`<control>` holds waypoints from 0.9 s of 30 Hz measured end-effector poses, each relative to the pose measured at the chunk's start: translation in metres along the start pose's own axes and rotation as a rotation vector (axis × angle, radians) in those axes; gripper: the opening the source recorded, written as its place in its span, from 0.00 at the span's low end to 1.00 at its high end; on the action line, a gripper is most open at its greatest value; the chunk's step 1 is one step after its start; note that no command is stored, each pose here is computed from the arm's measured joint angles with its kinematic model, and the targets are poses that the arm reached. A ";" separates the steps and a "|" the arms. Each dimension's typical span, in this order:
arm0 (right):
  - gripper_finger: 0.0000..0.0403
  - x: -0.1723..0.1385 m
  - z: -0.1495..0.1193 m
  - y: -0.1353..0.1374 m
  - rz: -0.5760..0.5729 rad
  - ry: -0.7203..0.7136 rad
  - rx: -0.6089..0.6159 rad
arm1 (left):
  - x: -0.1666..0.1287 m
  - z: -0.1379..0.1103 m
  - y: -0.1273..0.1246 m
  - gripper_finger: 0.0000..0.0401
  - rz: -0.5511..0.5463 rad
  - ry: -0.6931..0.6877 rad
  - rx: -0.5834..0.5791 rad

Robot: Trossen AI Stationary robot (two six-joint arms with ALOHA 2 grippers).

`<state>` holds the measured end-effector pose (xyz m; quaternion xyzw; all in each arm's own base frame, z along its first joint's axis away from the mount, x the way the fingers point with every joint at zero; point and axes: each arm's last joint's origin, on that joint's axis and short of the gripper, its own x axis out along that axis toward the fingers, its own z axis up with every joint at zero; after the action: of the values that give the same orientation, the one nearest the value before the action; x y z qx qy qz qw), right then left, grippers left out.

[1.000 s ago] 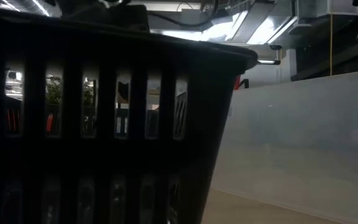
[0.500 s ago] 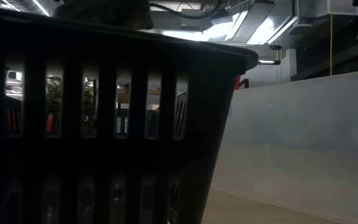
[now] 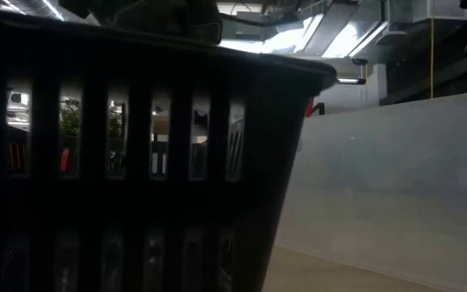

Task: Stack baskets on shelf by color
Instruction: Put the top transparent bin on the shelf

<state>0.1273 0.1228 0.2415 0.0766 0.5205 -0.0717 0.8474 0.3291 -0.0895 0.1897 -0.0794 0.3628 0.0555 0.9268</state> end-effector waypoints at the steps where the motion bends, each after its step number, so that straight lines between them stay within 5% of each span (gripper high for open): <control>1: 0.29 0.000 0.000 0.000 0.000 0.000 0.000 | 0.001 -0.001 0.000 0.29 0.001 0.008 -0.005; 17: 0.29 0.000 0.000 0.000 0.000 0.000 -0.001 | 0.006 -0.030 0.007 0.29 0.088 0.270 -0.088; 27: 0.29 0.000 0.000 0.000 0.000 -0.001 -0.002 | 0.006 -0.017 0.002 0.29 0.055 0.169 -0.169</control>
<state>0.1273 0.1228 0.2415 0.0759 0.5204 -0.0713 0.8476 0.3218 -0.0903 0.1732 -0.1515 0.4358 0.1045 0.8810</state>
